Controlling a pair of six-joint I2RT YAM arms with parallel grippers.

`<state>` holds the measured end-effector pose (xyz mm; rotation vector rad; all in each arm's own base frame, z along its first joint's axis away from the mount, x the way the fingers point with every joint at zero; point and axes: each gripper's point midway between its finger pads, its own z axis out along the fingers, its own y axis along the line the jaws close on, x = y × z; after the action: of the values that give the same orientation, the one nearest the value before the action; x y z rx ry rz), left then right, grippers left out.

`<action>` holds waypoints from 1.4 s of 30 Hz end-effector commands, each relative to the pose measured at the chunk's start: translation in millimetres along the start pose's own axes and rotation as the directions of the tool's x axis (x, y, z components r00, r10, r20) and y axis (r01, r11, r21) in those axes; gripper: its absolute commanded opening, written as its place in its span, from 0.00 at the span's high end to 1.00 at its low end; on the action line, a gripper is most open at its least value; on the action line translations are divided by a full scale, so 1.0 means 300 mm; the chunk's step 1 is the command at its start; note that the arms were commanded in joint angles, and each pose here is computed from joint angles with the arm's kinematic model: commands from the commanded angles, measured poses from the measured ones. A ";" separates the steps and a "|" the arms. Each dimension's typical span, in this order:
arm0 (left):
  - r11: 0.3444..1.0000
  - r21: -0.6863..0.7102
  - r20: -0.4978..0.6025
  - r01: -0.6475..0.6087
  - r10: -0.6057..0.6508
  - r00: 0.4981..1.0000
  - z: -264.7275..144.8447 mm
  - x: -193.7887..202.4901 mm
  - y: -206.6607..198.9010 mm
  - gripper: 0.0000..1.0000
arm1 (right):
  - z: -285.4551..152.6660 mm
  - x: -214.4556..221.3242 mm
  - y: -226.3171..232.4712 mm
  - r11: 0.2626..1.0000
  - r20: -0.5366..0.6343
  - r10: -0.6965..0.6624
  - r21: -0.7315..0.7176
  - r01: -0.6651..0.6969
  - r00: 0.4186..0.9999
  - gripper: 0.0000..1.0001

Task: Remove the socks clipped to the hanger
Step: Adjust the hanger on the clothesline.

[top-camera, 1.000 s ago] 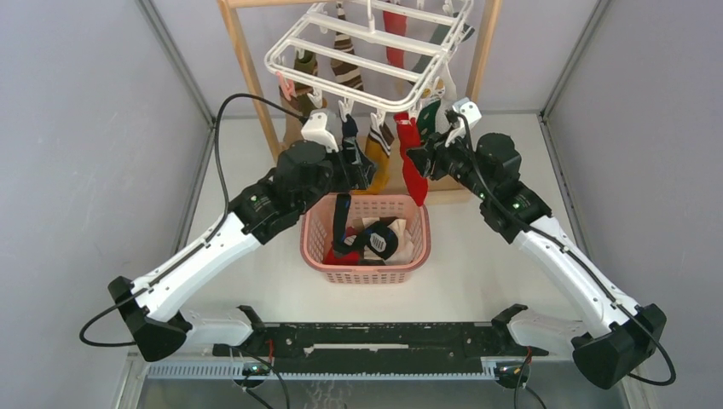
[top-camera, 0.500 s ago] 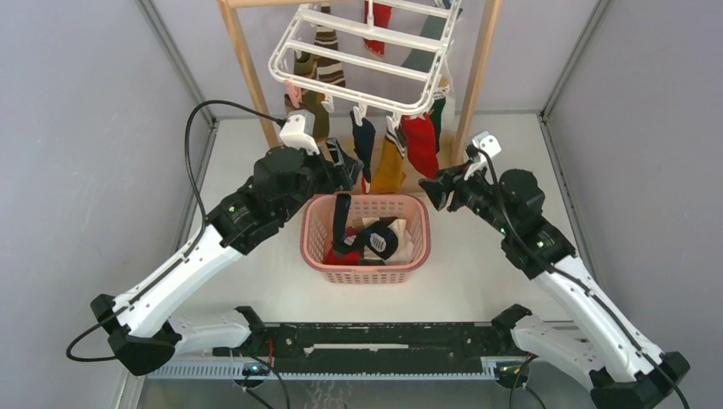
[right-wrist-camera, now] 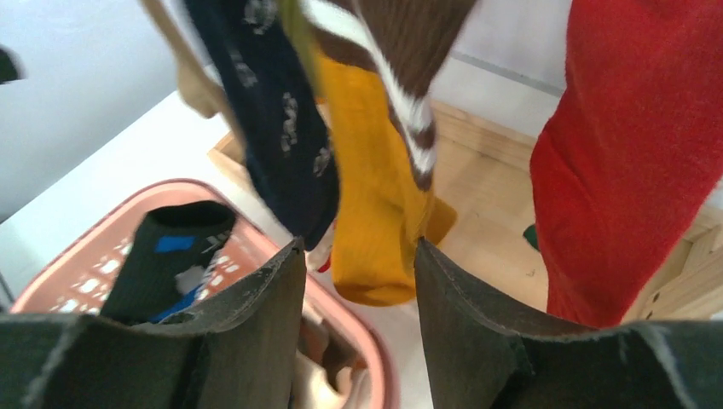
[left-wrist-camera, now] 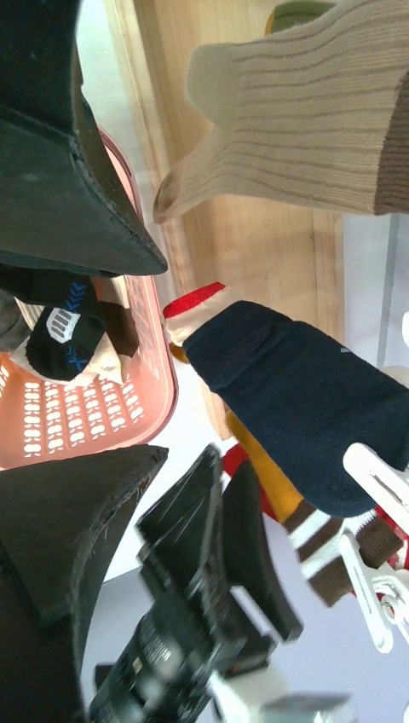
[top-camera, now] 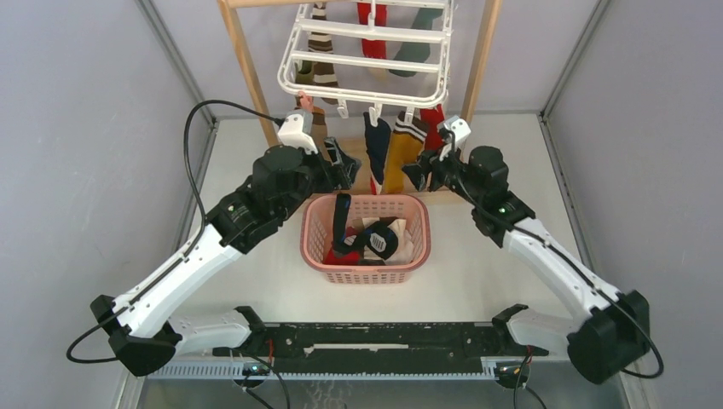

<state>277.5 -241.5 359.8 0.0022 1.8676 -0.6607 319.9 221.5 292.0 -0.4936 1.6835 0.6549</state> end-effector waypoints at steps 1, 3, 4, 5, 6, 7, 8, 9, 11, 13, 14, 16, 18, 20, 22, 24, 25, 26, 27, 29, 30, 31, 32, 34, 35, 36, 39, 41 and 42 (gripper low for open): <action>1.000 0.008 0.005 -0.022 0.022 1.000 -0.006 0.007 0.013 0.24 | 0.076 -0.131 0.000 0.996 0.128 -0.031 -0.082 0.042 0.991 0.46; 1.000 0.007 0.005 -0.027 0.027 1.000 -0.010 0.007 0.016 0.24 | 0.099 -0.130 0.002 0.995 0.114 -0.024 -0.095 0.035 0.993 0.50; 1.000 0.007 0.002 -0.028 0.028 1.000 -0.009 0.010 0.017 0.24 | 0.106 -0.124 0.000 0.995 0.105 -0.017 -0.094 0.027 0.994 0.52; 1.000 0.009 0.002 -0.029 0.029 1.000 -0.010 0.010 0.016 0.24 | 0.112 -0.113 -0.003 0.996 0.095 -0.009 -0.091 0.017 0.995 0.54; 1.000 0.009 0.001 -0.029 0.029 1.000 -0.010 0.011 0.017 0.24 | 0.118 -0.100 -0.010 0.997 0.084 -0.003 -0.081 0.010 0.996 0.54; 1.000 0.010 -0.001 -0.030 0.030 1.000 -0.008 0.014 0.017 0.24 | 0.123 -0.085 -0.014 0.997 0.077 0.001 -0.073 0.005 0.997 0.53; 0.999 0.012 -0.003 -0.030 0.030 1.000 -0.009 0.015 0.015 0.24 | 0.127 -0.071 -0.019 0.998 0.074 0.000 -0.066 0.005 0.997 0.51; 0.999 0.012 -0.005 -0.032 0.032 0.999 -0.008 0.017 0.016 0.25 | 0.130 -0.060 -0.028 0.998 0.074 -0.002 -0.056 0.006 0.997 0.50; 0.999 0.011 -0.007 -0.032 0.032 0.999 -0.011 0.021 0.020 0.24 | 0.135 -0.047 -0.038 0.999 0.074 -0.004 -0.049 0.007 0.997 0.49; 0.999 0.011 -0.007 -0.032 0.032 0.999 -0.016 0.023 0.023 0.25 | 0.142 -0.046 -0.048 0.999 0.077 -0.003 -0.048 0.007 0.997 0.49; 0.999 0.011 -0.006 -0.033 0.033 0.999 -0.018 0.021 0.024 0.25 | 0.145 -0.045 -0.051 0.999 0.078 -0.001 -0.048 0.005 0.997 0.49; 0.999 0.008 -0.003 -0.035 0.035 0.999 -0.022 0.018 0.028 0.25 | 0.149 -0.047 -0.057 0.999 0.082 0.002 -0.045 0.002 0.997 0.48; 0.999 0.010 -0.002 -0.035 0.035 0.999 -0.026 0.015 0.026 0.25 | 0.148 -0.041 -0.069 1.000 0.075 0.005 -0.026 -0.003 0.997 0.43; 0.999 0.008 -0.004 -0.039 0.039 0.999 -0.026 0.017 0.029 0.25 | 0.143 -0.031 -0.080 1.000 0.064 0.006 -0.012 -0.005 0.998 0.40; 0.999 0.009 -0.004 -0.041 0.041 0.999 -0.028 0.015 0.029 0.25 | 0.136 -0.028 -0.085 1.000 0.067 0.005 -0.014 -0.004 0.998 0.38; 0.999 0.009 -0.003 -0.041 0.041 0.999 -0.028 0.013 0.029 0.25 | 0.135 -0.021 -0.093 1.000 0.065 0.007 -0.020 -0.006 0.998 0.43; 0.999 0.009 -0.004 -0.042 0.042 0.999 -0.027 0.014 0.030 0.25 | 0.136 -0.019 -0.096 1.000 0.063 0.012 -0.026 -0.010 0.998 0.46; 0.999 0.009 -0.002 -0.041 0.041 0.999 -0.028 0.011 0.030 0.25 | 0.136 -0.019 -0.099 0.999 0.064 0.015 -0.029 -0.013 0.998 0.48; 0.999 0.009 -0.001 -0.041 0.041 0.999 -0.028 0.010 0.029 0.25 | 0.137 -0.019 -0.099 0.999 0.064 0.019 -0.033 -0.017 0.998 0.51; 0.999 0.009 0.000 -0.043 0.043 0.999 -0.029 0.007 0.029 0.25 | 0.138 -0.021 -0.103 0.999 0.067 0.027 -0.037 -0.025 0.997 0.55; 0.999 0.008 0.001 -0.043 0.043 0.999 -0.029 0.005 0.030 0.25 | 0.139 -0.022 -0.104 0.999 0.069 0.027 -0.038 -0.025 0.997 0.57; 0.999 0.010 0.000 -0.043 0.043 0.999 -0.029 0.005 0.029 0.25 | 0.141 -0.022 -0.107 0.999 0.070 0.031 -0.037 -0.029 0.997 0.59; 0.999 0.010 0.000 -0.044 0.044 0.999 -0.029 0.005 0.029 0.25 | 0.142 -0.022 -0.107 0.999 0.071 0.034 -0.038 -0.031 0.997 0.62; 0.999 0.010 0.000 -0.045 0.045 0.999 -0.030 0.003 0.028 0.25 | 0.144 -0.022 -0.107 0.999 0.072 0.040 -0.040 -0.038 0.997 0.68; 0.999 0.010 0.000 -0.045 0.045 0.999 -0.031 0.003 0.028 0.26 | 0.143 -0.022 -0.105 0.998 0.071 0.043 -0.044 -0.040 0.997 0.73; 0.999 0.009 -0.001 -0.045 0.045 0.999 -0.031 0.003 0.030 0.26 | 0.141 -0.023 -0.102 0.998 0.071 0.046 -0.049 -0.042 0.996 0.77; 0.999 0.014 -0.002 -0.045 0.046 0.999 -0.037 0.000 0.027 0.26 | 0.129 -0.031 -0.092 0.997 0.072 0.050 -0.055 -0.046 0.996 0.87; 0.999 0.022 -0.001 -0.045 0.045 0.999 -0.043 -0.003 0.022 0.25 | 0.118 -0.040 -0.084 0.997 0.075 0.049 -0.059 -0.045 0.996 0.92; 0.999 0.023 -0.003 -0.044 0.044 0.999 -0.045 -0.001 0.022 0.26 | 0.112 -0.043 -0.082 0.997 0.075 0.050 -0.059 -0.045 0.996 0.95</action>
<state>273.0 -233.5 345.9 0.0377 1.9010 -0.6261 368.5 226.1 272.5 -0.4676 1.6806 0.7305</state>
